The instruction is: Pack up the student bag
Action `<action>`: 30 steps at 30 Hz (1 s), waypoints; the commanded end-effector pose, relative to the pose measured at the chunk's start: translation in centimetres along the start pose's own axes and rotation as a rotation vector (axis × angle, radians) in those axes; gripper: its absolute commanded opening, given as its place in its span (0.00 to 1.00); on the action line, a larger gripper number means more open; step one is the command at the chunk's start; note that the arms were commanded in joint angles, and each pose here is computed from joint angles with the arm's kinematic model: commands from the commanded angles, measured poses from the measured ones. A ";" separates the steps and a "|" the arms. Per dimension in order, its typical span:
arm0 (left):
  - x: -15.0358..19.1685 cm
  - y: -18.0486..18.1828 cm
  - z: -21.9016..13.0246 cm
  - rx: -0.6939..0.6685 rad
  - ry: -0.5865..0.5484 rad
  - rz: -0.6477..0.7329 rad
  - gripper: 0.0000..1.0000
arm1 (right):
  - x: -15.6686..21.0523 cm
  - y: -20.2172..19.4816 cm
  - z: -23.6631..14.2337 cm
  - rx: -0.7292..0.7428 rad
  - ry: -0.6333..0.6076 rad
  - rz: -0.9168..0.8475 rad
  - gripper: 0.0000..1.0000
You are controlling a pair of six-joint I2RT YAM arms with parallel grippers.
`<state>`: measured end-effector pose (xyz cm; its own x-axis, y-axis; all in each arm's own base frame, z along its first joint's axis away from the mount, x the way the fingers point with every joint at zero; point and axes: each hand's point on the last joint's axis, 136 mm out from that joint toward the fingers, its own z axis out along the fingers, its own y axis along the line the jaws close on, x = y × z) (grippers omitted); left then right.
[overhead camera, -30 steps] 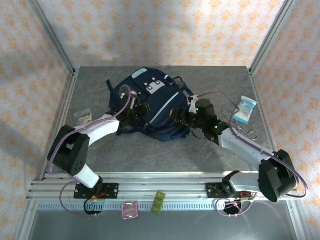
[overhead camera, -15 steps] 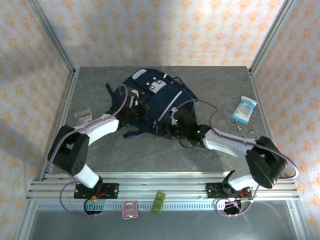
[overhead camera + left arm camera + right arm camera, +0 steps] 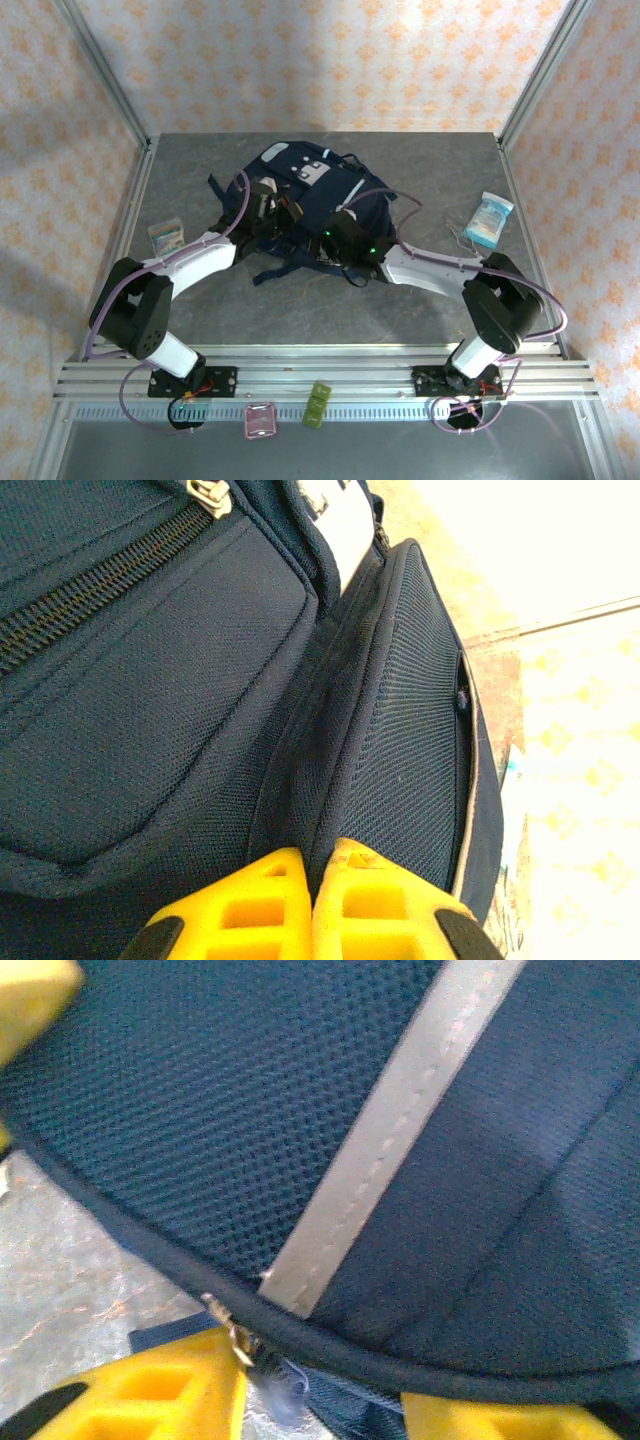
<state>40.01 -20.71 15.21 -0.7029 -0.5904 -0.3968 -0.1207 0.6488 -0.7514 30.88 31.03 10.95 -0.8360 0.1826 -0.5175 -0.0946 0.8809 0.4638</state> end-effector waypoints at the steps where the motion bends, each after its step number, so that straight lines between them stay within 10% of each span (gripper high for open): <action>1: 0.0 -6.3 -1.8 0.230 -0.003 0.017 0.00 | -3.2 0.5 0.1 0.043 -0.125 0.051 0.35; 12: -1.0 -4.9 -1.5 0.162 -0.036 0.055 0.00 | -2.1 -1.4 -1.3 0.129 -0.092 -0.023 0.00; 30: -2.3 -0.5 -1.6 0.008 -0.061 0.134 0.00 | -2.0 -8.3 -4.6 0.328 -0.056 -0.113 0.00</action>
<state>39.71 -20.11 14.68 -0.7212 -0.5198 -0.4580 -0.0660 0.7097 -0.7014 30.52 24.62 11.89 -0.8078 0.1403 -0.5726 -0.0466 0.9530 0.2992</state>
